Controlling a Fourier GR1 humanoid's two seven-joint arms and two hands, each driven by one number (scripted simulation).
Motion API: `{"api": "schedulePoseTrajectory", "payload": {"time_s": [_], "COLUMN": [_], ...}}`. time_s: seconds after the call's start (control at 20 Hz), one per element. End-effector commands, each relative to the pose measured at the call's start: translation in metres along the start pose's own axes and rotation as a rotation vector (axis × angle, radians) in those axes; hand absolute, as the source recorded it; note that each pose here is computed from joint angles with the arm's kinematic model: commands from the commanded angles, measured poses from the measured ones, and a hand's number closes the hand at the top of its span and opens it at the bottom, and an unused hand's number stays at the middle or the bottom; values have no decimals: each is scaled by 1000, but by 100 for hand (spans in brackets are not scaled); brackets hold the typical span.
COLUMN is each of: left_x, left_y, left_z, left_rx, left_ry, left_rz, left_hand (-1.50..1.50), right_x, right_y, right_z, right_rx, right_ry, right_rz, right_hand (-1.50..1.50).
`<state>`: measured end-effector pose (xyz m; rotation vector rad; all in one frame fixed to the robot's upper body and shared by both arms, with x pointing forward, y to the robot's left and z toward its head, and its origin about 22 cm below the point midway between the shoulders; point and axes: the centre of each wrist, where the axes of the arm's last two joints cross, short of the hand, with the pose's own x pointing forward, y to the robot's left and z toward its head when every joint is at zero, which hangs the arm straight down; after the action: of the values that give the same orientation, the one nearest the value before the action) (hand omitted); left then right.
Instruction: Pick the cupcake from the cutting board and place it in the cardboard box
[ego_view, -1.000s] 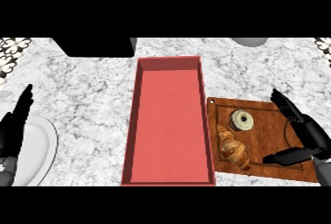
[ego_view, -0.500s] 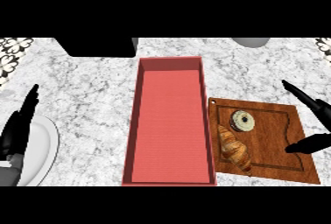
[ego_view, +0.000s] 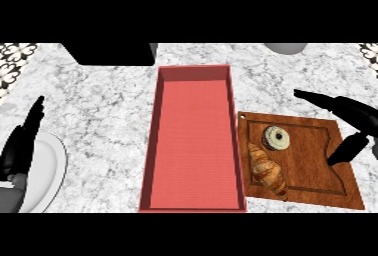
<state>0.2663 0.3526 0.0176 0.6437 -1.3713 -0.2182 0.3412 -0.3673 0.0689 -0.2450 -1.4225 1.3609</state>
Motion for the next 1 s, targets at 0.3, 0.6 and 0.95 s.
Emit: {"api": "schedulePoseTrajectory", "payload": {"time_s": [0.3,0.6,0.95], "left_x": [-32,0,-1], "left_y": [15,15,3], "left_z": [2,3,-10], "left_rx": [-9,-9,15], "left_ry": [5,8,18], "left_rz": [-5,-2,10], "left_hand": [0,0,0], "right_x": [40,21,36], "right_y": [6,6,21], "right_z": [-49,-50,-54], "right_rx": [145,180,163], "right_ry": [100,96,76], "right_rz": [89,89,79], "right_hand": [-150,-150,-150]}}
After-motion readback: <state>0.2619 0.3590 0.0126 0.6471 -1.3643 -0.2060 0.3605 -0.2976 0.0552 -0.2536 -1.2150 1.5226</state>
